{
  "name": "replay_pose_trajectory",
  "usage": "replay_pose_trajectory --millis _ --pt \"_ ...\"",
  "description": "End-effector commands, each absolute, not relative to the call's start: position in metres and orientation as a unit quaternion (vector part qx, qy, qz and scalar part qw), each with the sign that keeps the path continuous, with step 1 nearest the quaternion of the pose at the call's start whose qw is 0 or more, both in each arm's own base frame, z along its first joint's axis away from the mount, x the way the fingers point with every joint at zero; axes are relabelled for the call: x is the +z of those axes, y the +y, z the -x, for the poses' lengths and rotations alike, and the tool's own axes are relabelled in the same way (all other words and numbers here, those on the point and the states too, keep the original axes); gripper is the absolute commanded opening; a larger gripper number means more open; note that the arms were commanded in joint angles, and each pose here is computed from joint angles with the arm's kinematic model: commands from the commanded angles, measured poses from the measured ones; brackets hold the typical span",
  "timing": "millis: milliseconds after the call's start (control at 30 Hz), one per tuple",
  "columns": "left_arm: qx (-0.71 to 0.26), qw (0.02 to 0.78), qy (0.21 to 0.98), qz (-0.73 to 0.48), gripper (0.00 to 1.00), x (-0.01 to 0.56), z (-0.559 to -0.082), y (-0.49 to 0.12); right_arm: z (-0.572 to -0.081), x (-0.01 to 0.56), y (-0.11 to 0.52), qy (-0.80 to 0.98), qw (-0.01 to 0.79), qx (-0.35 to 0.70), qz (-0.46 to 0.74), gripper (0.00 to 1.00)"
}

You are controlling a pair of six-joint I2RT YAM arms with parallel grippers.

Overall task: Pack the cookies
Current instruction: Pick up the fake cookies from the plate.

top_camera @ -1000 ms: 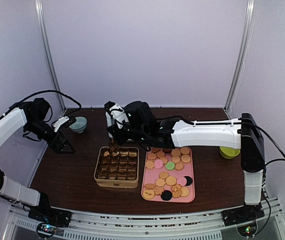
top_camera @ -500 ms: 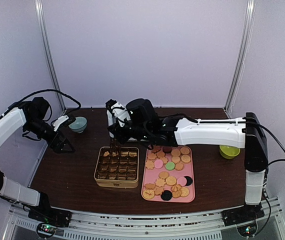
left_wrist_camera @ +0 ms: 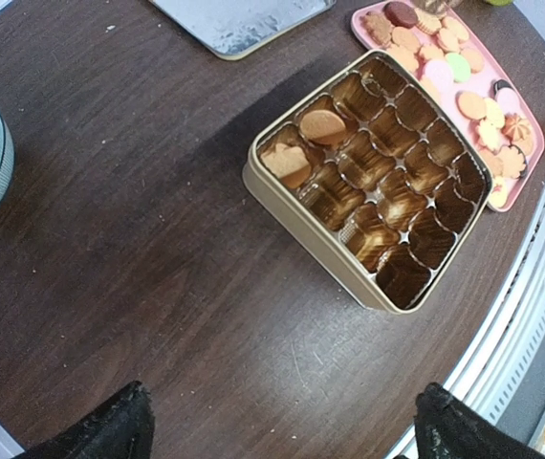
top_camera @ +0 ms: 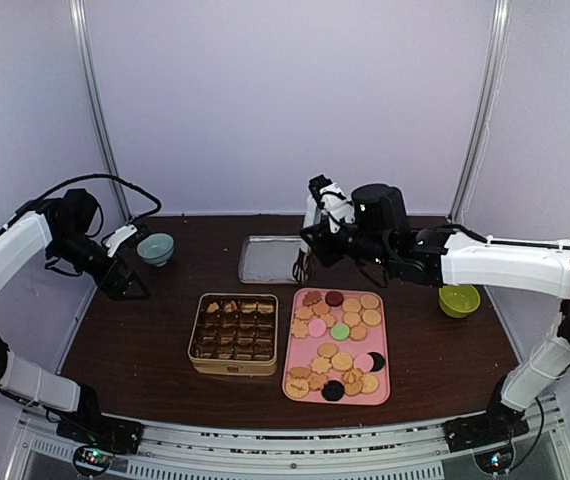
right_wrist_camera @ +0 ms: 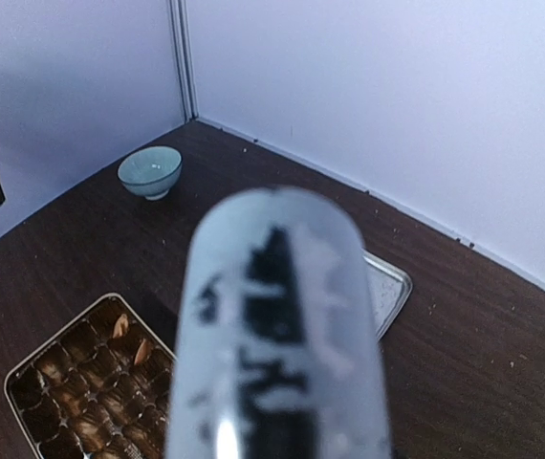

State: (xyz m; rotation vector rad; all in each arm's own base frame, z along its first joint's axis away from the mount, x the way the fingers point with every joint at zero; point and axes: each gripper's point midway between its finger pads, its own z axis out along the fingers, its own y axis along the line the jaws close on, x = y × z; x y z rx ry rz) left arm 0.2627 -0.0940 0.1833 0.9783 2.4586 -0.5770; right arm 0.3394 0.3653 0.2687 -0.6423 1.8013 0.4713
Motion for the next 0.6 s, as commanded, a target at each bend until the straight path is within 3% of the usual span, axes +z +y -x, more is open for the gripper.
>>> replay_pose_trajectory --millis 0,567 --pt "-0.226 0.248 0.877 -0.343 0.98 0.203 -0.273 -0.101 -0.321 0.259 0.365 0.759 0.539 0.231 0.282 0.35" --pt "-0.227 0.251 0.874 -0.348 0.98 0.207 -0.268 -0.102 -0.292 0.219 0.383 0.757 0.471 0.292 0.346 0.38"
